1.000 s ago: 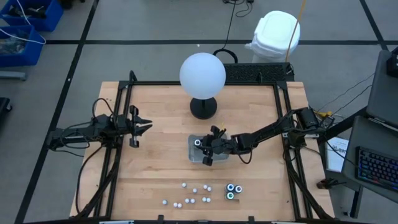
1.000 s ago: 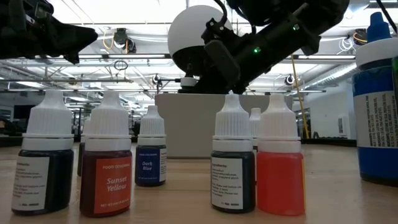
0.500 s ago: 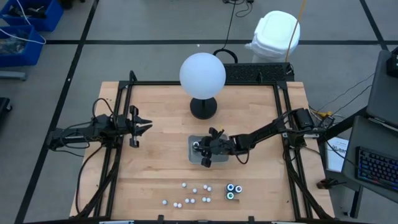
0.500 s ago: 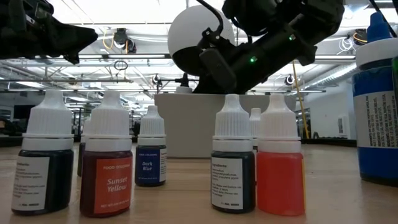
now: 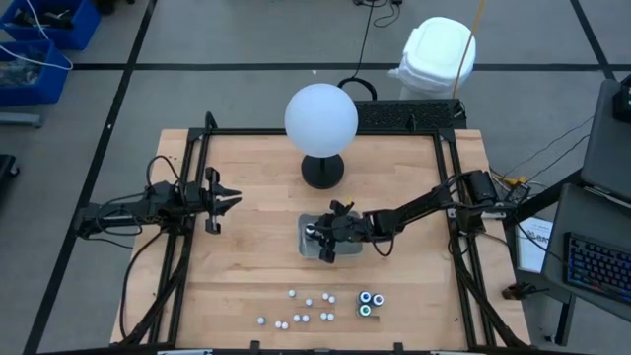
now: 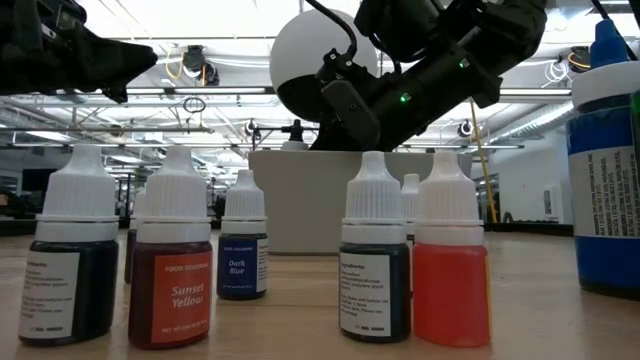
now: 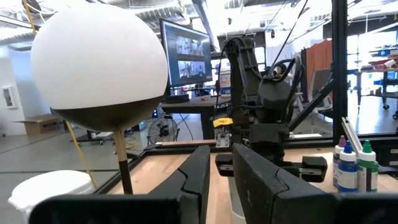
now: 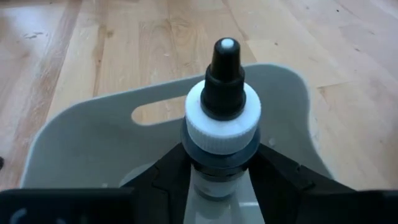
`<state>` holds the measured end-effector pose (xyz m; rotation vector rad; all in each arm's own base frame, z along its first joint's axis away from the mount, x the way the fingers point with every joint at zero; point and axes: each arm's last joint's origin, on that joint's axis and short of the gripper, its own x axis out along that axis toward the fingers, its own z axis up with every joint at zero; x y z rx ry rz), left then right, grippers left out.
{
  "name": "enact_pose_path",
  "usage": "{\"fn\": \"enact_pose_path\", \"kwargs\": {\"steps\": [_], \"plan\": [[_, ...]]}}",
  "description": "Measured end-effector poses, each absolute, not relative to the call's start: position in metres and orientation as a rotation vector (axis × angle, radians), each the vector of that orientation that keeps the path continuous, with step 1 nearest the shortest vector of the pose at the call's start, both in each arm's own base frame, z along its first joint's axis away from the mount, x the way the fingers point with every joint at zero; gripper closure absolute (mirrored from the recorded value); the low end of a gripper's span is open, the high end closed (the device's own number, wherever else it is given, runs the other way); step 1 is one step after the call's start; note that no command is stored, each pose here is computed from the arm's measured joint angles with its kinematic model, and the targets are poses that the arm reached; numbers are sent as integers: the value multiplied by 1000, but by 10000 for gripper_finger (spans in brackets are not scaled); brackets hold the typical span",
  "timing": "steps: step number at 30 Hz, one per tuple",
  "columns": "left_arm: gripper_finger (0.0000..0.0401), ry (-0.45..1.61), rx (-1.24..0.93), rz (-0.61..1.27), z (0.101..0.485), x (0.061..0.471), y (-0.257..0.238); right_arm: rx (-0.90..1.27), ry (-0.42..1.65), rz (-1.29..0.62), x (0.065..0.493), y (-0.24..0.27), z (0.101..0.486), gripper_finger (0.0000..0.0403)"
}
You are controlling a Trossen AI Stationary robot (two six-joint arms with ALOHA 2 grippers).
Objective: Pick & Place food coloring
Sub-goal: Put the large black food coloring bottle into the gray bin
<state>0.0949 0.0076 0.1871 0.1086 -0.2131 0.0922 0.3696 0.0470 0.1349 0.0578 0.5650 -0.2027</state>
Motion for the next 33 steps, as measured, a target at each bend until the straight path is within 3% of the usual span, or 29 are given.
{"fn": "enact_pose_path", "kwargs": {"steps": [10, 23, 33], "plan": [[325, -213, 108, 92, 187, 95, 8, 72, 558, -178, 371, 41, 136, 217], [325, -212, 107, 92, 187, 95, 8, -50, 489, -100, 364, 55, 167, 215], [325, -213, 108, 91, 187, 95, 8, -75, 497, -91, 363, 57, 168, 215]]}}
